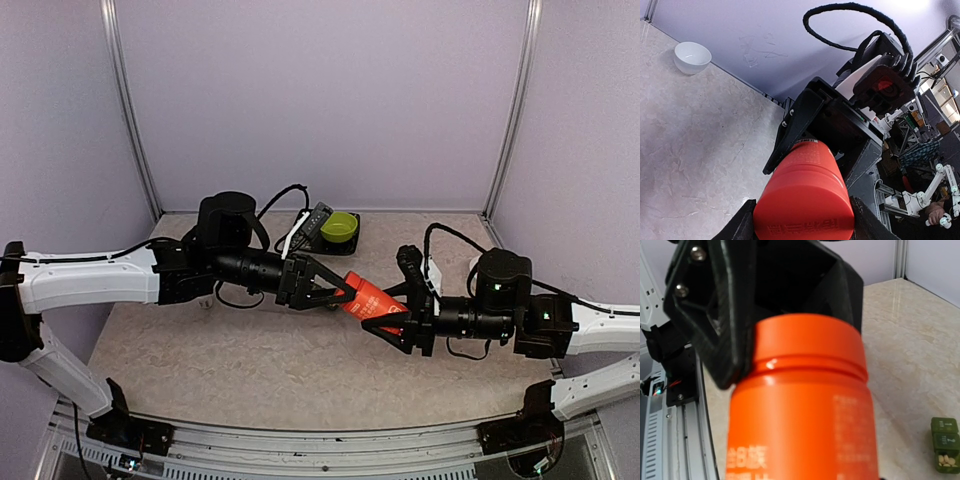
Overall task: Sort the pills into containers
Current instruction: Pass from the right arm to the left, then place the pill bottle at the center of the board.
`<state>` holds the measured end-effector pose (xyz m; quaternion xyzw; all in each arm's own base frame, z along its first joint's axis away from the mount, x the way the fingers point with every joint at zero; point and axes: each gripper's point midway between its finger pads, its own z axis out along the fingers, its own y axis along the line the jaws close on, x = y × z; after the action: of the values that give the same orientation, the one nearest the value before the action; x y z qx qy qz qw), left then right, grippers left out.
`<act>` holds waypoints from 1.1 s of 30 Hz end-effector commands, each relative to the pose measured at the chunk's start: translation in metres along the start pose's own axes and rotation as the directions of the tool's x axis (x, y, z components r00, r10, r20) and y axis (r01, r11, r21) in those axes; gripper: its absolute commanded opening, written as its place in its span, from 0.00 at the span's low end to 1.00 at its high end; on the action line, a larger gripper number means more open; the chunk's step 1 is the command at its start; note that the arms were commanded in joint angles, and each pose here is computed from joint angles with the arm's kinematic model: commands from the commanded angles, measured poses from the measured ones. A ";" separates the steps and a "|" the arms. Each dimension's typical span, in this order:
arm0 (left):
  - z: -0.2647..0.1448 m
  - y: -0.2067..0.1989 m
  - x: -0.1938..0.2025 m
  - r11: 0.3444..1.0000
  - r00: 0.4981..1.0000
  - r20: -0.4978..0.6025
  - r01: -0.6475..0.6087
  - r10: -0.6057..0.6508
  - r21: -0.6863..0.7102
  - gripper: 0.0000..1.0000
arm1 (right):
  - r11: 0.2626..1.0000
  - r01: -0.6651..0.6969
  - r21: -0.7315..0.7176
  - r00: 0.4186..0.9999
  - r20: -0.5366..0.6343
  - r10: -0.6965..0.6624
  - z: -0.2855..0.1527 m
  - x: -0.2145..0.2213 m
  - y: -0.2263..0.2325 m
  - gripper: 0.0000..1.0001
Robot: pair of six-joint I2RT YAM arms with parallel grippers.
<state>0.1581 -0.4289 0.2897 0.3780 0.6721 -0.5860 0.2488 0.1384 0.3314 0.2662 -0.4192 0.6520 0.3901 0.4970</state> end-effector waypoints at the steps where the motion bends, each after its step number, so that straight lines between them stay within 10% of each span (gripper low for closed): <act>1: -0.001 -0.008 -0.015 0.999 0.999 0.035 -0.026 0.025 0.018 0.46 | 0.999 0.017 0.032 0.999 0.039 -0.018 -0.004 -0.007 -0.006 0.42; 13: -0.012 0.018 -0.019 0.997 0.998 0.060 0.028 -0.024 -0.073 0.45 | 0.997 0.028 0.069 0.999 0.025 -0.030 -0.007 -0.002 -0.013 1.00; 33: -0.084 0.133 -0.020 0.810 0.998 0.048 0.053 -0.030 -0.584 0.46 | 0.981 0.028 0.190 0.999 -0.040 -0.021 -0.012 0.015 -0.035 1.00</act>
<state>0.2665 -0.3663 0.2374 0.2614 0.8128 -0.4110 0.3195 0.1599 0.3106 0.2635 -0.3899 0.6750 0.3271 0.5342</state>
